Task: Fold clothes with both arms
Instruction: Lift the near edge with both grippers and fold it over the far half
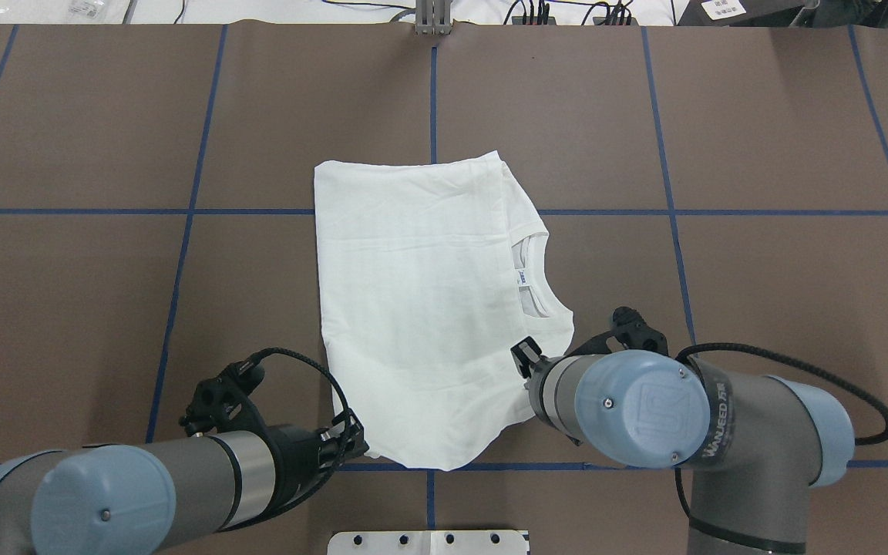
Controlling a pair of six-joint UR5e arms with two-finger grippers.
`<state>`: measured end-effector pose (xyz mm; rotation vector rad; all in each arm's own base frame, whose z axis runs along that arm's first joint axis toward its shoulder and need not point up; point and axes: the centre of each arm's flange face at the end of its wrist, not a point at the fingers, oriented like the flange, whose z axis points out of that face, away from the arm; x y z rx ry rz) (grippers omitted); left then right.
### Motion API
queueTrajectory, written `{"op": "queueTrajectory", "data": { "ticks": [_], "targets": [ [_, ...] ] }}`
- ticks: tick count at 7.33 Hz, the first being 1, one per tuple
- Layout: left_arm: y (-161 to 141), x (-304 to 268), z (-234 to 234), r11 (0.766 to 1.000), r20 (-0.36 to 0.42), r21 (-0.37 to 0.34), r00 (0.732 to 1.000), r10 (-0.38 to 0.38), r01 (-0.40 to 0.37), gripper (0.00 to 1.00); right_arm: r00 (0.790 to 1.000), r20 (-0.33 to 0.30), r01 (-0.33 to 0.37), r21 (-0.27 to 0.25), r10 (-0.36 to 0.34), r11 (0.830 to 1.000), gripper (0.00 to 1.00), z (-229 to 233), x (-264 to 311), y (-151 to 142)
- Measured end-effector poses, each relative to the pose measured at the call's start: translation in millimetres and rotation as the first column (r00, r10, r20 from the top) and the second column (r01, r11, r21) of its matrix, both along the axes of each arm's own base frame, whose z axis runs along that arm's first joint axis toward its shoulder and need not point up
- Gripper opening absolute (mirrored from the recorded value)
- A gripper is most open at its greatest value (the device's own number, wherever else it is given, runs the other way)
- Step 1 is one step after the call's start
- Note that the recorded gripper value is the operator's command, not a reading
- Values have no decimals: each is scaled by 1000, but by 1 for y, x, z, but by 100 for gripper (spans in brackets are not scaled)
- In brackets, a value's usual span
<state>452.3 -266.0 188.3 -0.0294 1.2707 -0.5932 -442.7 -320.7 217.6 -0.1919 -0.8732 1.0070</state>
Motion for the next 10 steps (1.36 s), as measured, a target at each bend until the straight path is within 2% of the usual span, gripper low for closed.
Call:
{"op": "queueTrajectory", "data": {
  "ticks": [2, 5, 6, 7, 8, 9, 10],
  "targets": [
    [-82, -19, 5, 995, 79, 101, 997, -5, -3, 0, 1000, -31, 4, 12, -4, 1000, 0, -9, 1, -78],
    [-178, -18, 36, 988, 148, 151, 987, -66, 44, 0, 993, -97, 62, -1, -62, 998, 0, -24, -30, -195],
    [-205, -11, 50, 985, 157, 159, 984, -88, 63, 0, 993, -95, 72, 6, -71, 997, 0, -21, -44, -231],
    [-229, -5, 66, 983, 167, 169, 980, -106, 78, 29, 993, -82, 86, 20, -84, 996, 0, -14, -57, -265],
    [-258, 4, 86, 978, 174, 186, 977, -127, 94, 77, 989, -86, 121, 42, -117, 992, 99, -7, -64, -294],
    [-292, 8, 107, 970, 188, 218, 971, -149, 107, 100, 979, -106, 186, 94, -176, 978, 100, 3, -70, -314],
    [-321, 3, 126, 961, 212, 254, 963, -168, 112, 100, 961, -145, 258, 172, -234, 951, 100, 18, -65, -335]
  ]
}}
